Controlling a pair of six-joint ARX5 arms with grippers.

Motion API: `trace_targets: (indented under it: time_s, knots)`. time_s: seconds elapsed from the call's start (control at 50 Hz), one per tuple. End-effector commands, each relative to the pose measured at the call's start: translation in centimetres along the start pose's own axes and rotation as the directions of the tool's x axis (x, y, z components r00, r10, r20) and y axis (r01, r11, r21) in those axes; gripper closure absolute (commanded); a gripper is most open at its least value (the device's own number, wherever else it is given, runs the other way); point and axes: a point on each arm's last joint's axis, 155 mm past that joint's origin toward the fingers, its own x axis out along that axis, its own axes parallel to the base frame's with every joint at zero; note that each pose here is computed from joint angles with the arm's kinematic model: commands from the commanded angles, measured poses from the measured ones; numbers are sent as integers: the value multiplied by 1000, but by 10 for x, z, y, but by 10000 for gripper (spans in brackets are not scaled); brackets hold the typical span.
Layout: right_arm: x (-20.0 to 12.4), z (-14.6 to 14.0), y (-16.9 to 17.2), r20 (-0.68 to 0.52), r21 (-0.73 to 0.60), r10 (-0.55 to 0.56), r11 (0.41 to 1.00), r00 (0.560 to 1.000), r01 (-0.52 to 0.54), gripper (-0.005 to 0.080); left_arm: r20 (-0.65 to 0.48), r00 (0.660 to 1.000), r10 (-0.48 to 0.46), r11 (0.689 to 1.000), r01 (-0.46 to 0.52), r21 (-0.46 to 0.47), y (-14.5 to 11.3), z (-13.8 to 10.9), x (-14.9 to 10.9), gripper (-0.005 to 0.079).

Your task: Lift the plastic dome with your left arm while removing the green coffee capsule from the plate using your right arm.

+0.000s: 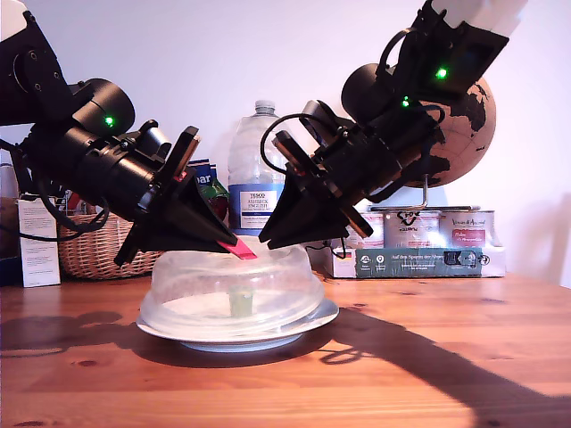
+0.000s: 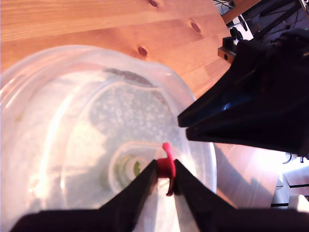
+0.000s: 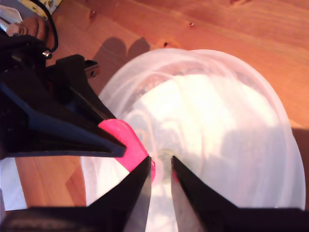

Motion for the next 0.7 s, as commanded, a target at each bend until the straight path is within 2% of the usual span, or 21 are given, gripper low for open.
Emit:
trace_targets:
  time_s: [0.0,0.28,0.68]
  knots:
    - [-4,2,-10,3,7,-15,1000,1000,15,643,37,999,-20,999,18,47,-15,15,-9,766]
    - [-30,-1,-24,-20,28,-52,998,998,52,643,68,997,-24,997,19,74,-27,33,-21,766]
    - [-33,-21,-28,-94,26,-61,998,994,64,643,89,996,-12,998,5,70,-33,43,-38,766]
